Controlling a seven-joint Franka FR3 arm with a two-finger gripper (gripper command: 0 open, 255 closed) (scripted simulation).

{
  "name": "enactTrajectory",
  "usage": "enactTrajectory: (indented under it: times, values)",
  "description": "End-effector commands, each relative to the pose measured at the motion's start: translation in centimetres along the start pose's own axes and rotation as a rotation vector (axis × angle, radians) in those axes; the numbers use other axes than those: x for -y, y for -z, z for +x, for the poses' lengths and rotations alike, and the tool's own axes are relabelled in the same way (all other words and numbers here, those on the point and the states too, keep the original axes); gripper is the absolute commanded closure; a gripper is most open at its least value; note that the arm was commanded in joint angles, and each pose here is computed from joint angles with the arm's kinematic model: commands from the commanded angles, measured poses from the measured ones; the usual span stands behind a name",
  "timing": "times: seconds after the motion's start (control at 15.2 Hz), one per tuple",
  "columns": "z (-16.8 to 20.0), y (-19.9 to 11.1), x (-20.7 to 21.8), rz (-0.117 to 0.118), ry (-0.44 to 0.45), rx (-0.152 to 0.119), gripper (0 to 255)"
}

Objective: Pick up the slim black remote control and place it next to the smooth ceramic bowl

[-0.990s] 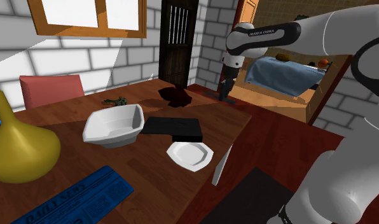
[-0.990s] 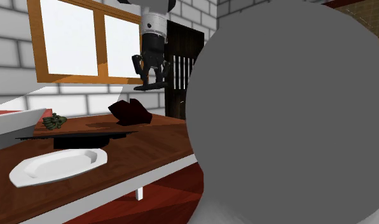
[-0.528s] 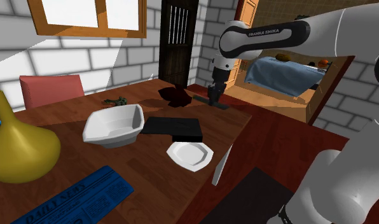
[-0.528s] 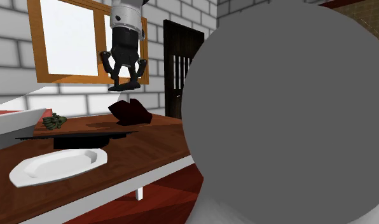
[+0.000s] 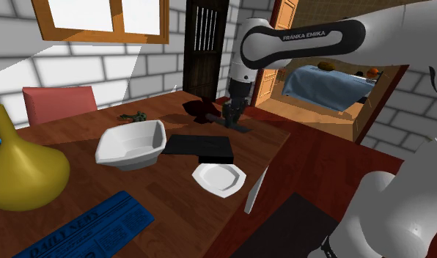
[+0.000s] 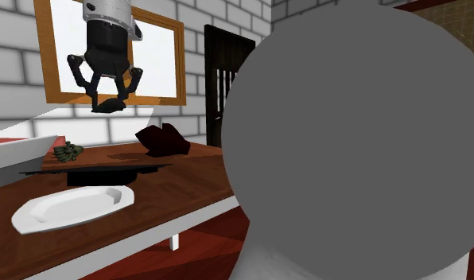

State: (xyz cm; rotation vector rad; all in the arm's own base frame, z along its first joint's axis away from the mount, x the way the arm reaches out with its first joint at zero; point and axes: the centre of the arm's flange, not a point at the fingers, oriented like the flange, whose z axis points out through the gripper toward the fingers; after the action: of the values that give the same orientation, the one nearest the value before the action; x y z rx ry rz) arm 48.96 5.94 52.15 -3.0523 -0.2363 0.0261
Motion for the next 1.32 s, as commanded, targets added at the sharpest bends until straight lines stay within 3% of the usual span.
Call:
enactTrajectory:
  times: [0.0, 1.25]
  values:
    - [0.0, -0.4, 2.8, 0.0, -0.001, 0.0, 255]
    - [1.0, -2.4, 27.7, 0.0, -0.001, 0.0, 255]
